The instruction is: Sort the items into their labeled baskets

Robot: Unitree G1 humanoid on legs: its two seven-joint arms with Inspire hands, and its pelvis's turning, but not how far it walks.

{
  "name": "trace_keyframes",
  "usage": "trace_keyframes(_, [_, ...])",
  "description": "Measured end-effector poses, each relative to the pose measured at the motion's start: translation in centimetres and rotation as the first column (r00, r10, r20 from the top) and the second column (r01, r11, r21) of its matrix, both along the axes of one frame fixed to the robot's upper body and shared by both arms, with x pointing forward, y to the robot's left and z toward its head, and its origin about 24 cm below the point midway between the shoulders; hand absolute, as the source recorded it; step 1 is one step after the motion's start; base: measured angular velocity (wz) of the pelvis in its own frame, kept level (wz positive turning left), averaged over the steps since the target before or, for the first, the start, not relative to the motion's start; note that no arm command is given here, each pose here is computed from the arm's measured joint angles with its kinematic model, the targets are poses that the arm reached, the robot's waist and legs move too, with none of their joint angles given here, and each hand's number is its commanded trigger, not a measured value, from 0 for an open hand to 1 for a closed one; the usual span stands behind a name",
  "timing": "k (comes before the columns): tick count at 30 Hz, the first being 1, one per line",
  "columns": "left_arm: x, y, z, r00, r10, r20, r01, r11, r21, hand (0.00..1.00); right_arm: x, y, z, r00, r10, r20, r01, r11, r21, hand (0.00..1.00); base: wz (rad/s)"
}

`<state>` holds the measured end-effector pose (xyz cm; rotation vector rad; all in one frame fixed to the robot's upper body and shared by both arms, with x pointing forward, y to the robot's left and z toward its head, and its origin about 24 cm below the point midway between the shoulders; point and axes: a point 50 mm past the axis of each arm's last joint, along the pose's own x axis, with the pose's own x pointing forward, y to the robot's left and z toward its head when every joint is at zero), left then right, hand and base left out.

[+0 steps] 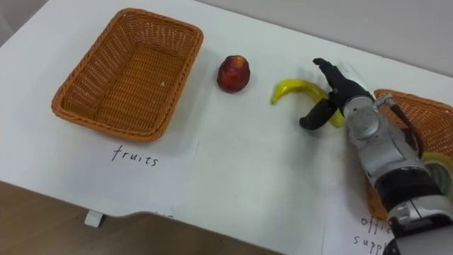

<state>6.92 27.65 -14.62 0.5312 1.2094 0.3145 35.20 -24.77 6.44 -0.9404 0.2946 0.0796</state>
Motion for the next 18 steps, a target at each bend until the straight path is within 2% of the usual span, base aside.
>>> trace_keyframes(9, [1.6, 0.0, 0.3, 0.999, -0.007, 0.034, 0.007, 1.000, 0.002, 0.00, 0.4, 0.2, 0.3, 1.000, 0.021, -0.023, -0.021, 0.999, -0.040, 0.00, 0.02])
trace_keyframes(18, [1.7, 0.2, 0.3, 1.000, -0.007, 0.023, 0.008, 1.000, -0.007, 0.00, 0.2, -0.4, -0.5, 0.995, 0.008, -0.095, -0.011, 0.999, -0.037, 0.00, 0.00])
